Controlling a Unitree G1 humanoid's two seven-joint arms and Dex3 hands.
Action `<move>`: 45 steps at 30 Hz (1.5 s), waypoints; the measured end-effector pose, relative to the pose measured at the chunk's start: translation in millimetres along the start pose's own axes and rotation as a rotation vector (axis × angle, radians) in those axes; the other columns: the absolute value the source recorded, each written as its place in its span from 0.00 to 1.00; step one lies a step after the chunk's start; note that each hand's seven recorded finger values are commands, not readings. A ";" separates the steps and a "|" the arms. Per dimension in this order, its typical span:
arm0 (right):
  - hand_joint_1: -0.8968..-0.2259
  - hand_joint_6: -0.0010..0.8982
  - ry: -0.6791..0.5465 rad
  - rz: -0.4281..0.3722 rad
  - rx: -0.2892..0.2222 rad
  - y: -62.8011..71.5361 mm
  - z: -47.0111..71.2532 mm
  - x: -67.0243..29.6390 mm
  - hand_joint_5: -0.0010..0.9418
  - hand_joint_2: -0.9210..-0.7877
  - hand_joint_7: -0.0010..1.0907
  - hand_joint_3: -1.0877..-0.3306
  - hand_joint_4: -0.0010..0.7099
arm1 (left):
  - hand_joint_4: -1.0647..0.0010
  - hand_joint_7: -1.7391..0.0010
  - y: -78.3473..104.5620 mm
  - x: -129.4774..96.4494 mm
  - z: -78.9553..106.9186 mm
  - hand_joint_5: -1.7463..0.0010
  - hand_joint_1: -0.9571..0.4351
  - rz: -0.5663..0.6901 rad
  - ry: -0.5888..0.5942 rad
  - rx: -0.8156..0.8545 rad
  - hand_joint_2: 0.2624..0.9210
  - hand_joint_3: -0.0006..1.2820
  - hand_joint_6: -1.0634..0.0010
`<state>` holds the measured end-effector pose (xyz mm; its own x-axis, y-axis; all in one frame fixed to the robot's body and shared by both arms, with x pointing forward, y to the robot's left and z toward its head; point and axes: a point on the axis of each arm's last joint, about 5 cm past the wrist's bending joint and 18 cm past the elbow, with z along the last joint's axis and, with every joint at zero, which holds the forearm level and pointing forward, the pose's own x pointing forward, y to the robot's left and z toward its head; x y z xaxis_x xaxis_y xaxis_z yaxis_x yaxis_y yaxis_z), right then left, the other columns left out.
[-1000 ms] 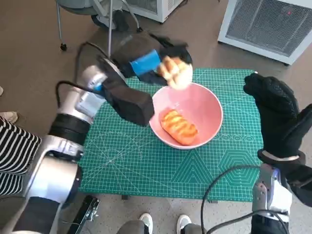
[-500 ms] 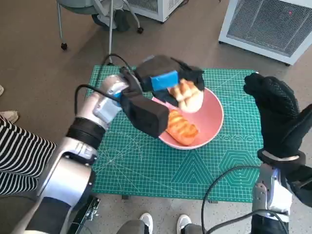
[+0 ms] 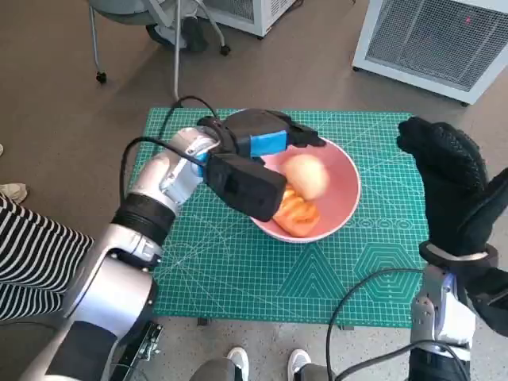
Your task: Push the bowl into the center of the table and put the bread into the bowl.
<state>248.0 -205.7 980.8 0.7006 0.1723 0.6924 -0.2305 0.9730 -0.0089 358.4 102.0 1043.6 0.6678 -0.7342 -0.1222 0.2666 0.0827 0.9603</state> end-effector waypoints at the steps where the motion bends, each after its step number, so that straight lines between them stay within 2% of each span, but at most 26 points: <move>1: 0.24 0.01 -0.002 0.001 -0.001 0.1 0.1 0.6 0.00 0.00 0.44 0.45 0.20 | 0.94 0.98 1.4 -0.6 -0.1 1.00 0.26 0.002 -0.003 -0.007 0.75 0.00 0.81; 10: 0.24 0.02 -0.014 0.007 -0.009 0.6 2.8 8.7 0.01 0.00 0.44 0.45 0.21 | 0.96 0.99 14.0 -13.8 -5.6 1.00 0.25 0.068 -0.080 -0.119 0.79 0.01 0.82; 17: 0.24 0.02 -0.032 0.010 -0.026 -0.4 9.6 15.2 0.01 0.00 0.43 0.45 0.22 | 0.96 0.99 21.8 -31.3 -16.7 1.00 0.17 0.128 -0.149 -0.255 0.95 0.03 0.83; 20: 0.24 0.03 -0.045 0.012 -0.031 -0.1 12.8 19.8 0.01 0.00 0.43 0.45 0.22 | 0.96 0.99 22.8 -39.0 -21.5 1.00 0.12 0.182 -0.183 -0.306 0.99 0.09 0.81; 24: 0.25 0.03 -0.074 0.015 -0.039 0.8 17.9 27.0 0.01 0.00 0.42 0.44 0.23 | 0.95 0.99 20.7 -49.7 -28.3 1.00 0.11 0.292 -0.258 -0.404 1.00 0.14 0.81; 30: 0.25 0.04 -0.096 0.023 -0.071 3.9 21.3 35.9 0.01 0.00 0.41 0.44 0.23 | 0.91 0.98 5.1 -57.8 -31.5 0.99 0.12 0.527 -0.418 -0.636 1.00 0.26 0.79; 37: 0.26 0.05 -0.110 0.037 -0.099 9.4 21.8 46.7 0.01 0.00 0.41 0.43 0.24 | 0.89 0.98 -22.6 -56.0 -12.6 0.98 0.12 0.762 -0.532 -0.811 1.00 0.40 0.81; 43: 0.27 0.05 -0.106 0.042 -0.122 12.1 19.7 53.2 0.01 0.00 0.40 0.43 0.23 | 0.89 0.97 -36.5 -59.2 -5.6 0.98 0.13 0.792 -0.557 -0.917 1.00 0.47 0.82; 45: 0.28 0.05 -0.104 0.043 -0.121 12.8 18.9 54.2 0.01 0.00 0.40 0.43 0.23 | 0.90 0.83 -36.8 -60.9 -5.6 0.97 0.12 0.784 -0.558 -0.928 1.00 0.48 0.93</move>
<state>270.3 -186.8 1031.8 0.6169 0.2032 0.7604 -0.1714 0.9776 -0.1222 311.8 147.5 1014.3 0.5484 -0.4391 0.7117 0.4651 0.8674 0.1768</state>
